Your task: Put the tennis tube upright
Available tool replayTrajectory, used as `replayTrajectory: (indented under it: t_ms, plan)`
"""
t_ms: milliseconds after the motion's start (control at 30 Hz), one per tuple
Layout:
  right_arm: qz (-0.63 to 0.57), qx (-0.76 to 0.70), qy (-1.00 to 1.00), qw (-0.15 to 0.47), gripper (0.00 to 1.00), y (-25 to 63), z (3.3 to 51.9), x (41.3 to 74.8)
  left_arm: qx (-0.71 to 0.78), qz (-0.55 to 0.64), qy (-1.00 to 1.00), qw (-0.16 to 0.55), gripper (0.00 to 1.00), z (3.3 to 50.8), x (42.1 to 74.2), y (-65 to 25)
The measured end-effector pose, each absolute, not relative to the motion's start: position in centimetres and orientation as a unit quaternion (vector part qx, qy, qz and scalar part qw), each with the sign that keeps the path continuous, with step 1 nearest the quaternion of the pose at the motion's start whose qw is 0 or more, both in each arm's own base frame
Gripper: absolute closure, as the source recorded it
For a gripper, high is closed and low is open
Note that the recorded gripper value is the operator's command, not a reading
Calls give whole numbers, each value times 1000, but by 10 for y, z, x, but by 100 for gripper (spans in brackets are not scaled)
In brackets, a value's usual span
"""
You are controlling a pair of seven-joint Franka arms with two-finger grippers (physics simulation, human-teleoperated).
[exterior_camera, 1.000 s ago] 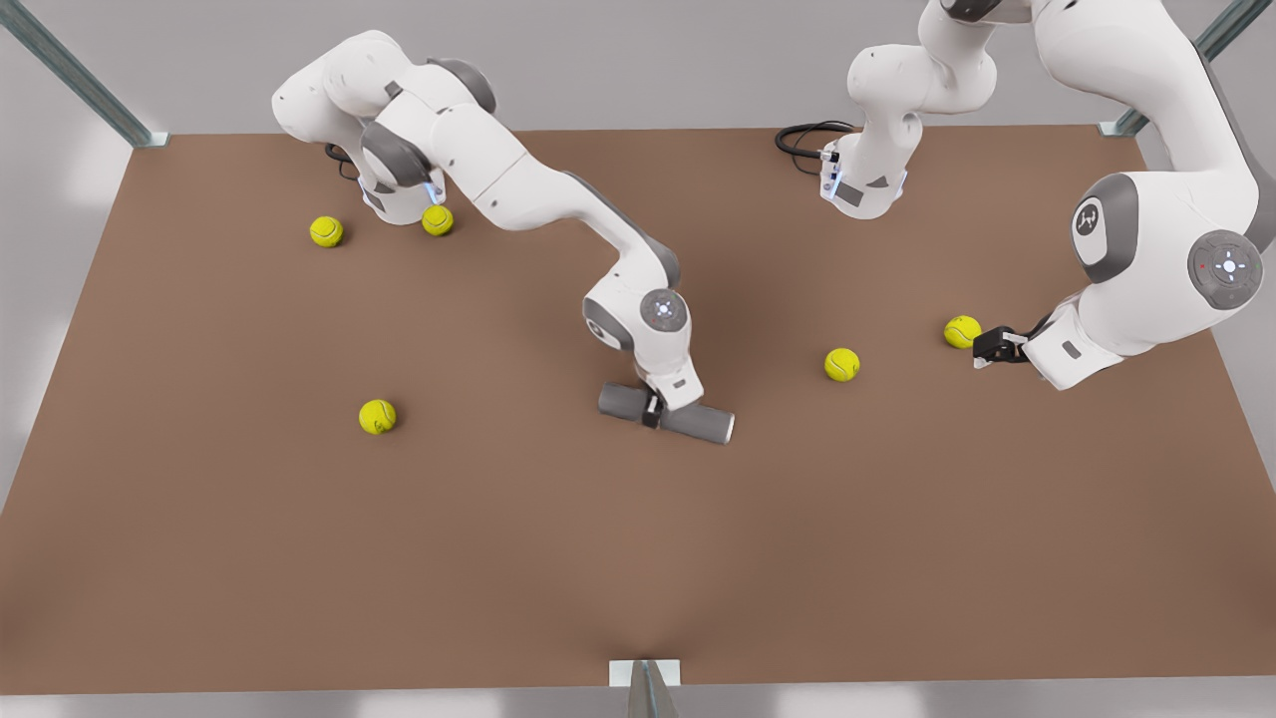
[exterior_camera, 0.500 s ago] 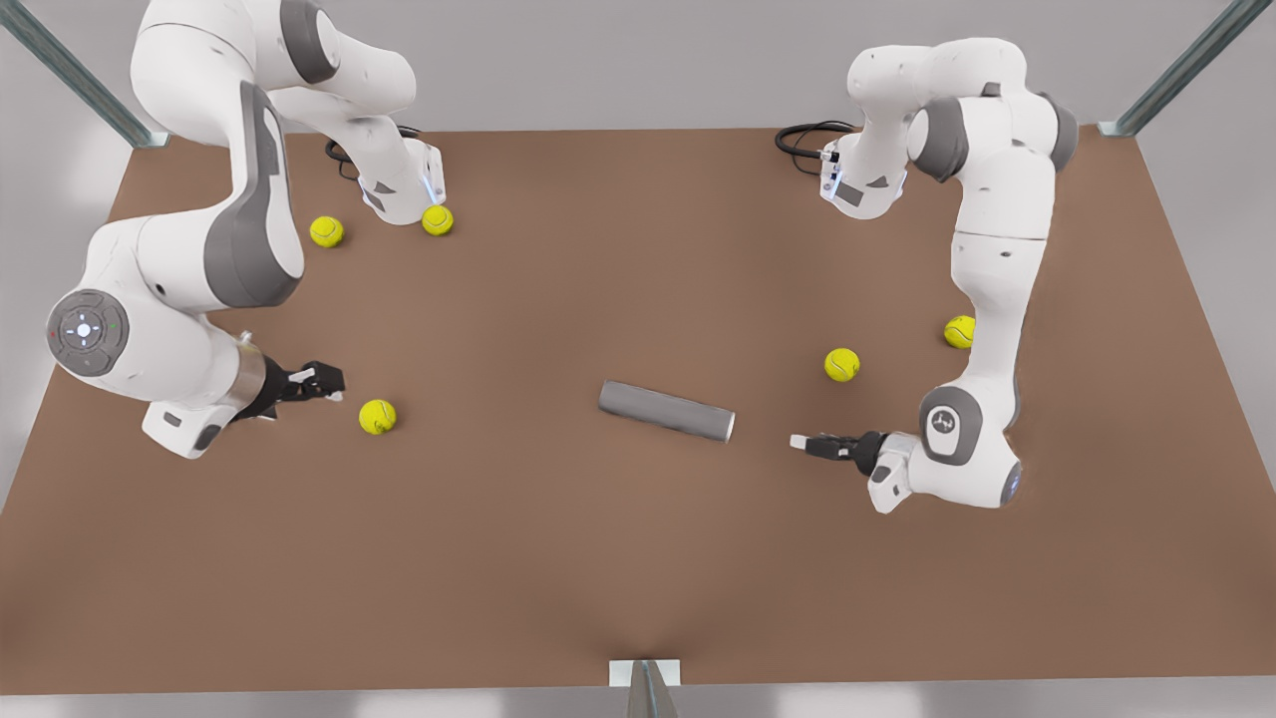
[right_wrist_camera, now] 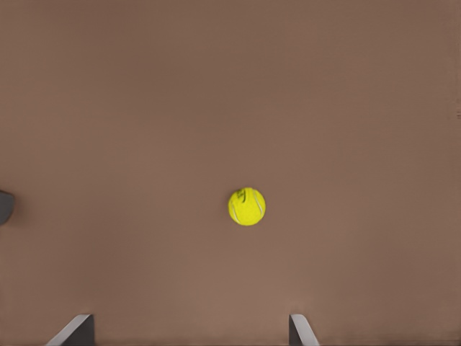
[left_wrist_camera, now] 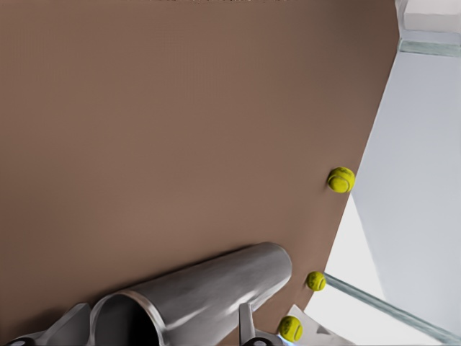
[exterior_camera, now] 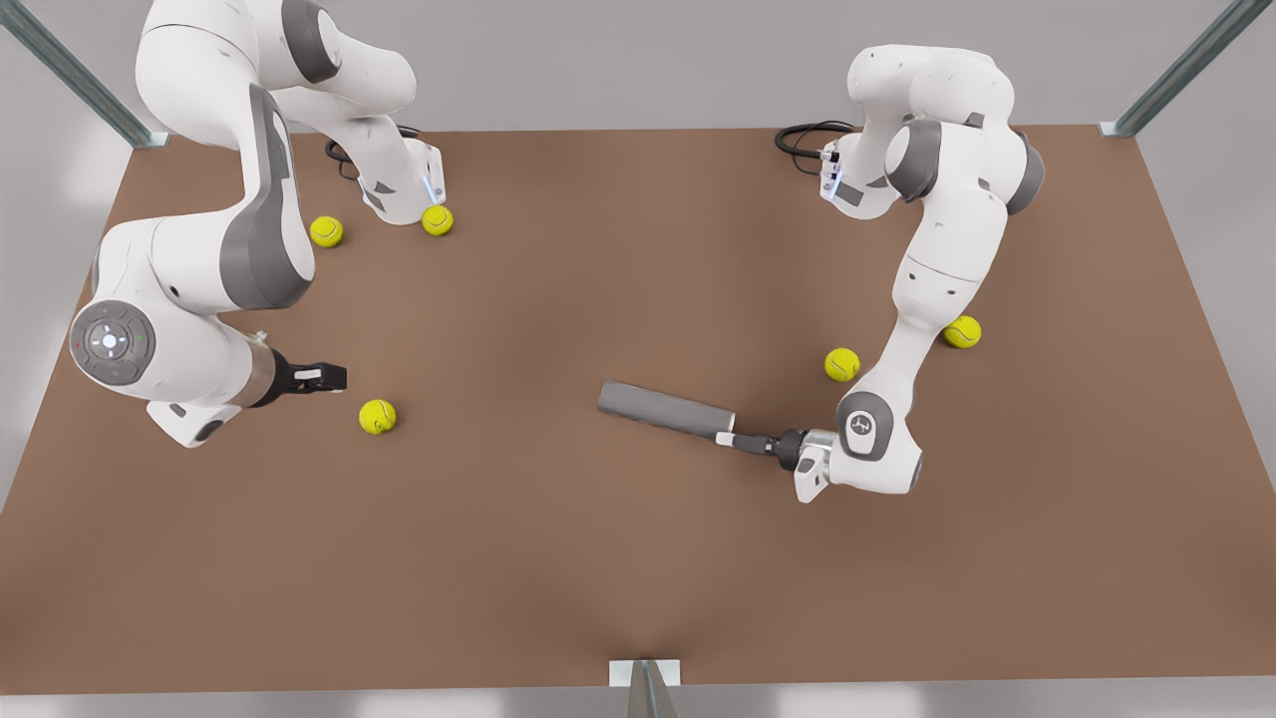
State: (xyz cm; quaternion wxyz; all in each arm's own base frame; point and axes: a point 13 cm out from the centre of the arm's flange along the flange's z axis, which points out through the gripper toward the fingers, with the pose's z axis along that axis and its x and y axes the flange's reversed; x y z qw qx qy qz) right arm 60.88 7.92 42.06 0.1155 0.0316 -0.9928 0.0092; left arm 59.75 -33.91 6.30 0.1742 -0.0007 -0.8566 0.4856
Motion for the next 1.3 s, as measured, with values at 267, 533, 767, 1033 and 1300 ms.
replayTrajectory:
  t_ms: [267, 533, 767, 1033, 1300]
  plan:
    - [15, 5, -993, 121, 0, 79, 420, 606, -36, 494, -855, 155, 0, 83, 599, -339]
    - [18, -9, -992, 123, 0, 82, 420, 604, -59, 493, -852, 168, 0, 81, 578, -340]
    - [19, -18, -992, 123, 0, 84, 419, 604, -81, 499, -846, 170, 0, 83, 564, -374]
    - [24, -20, -992, 122, 0, 90, 419, 603, -82, 499, -848, 161, 22, 77, 562, -387]
    - [26, -21, -992, 122, 0, 93, 419, 602, -79, 497, -851, 152, 69, 76, 571, -374]
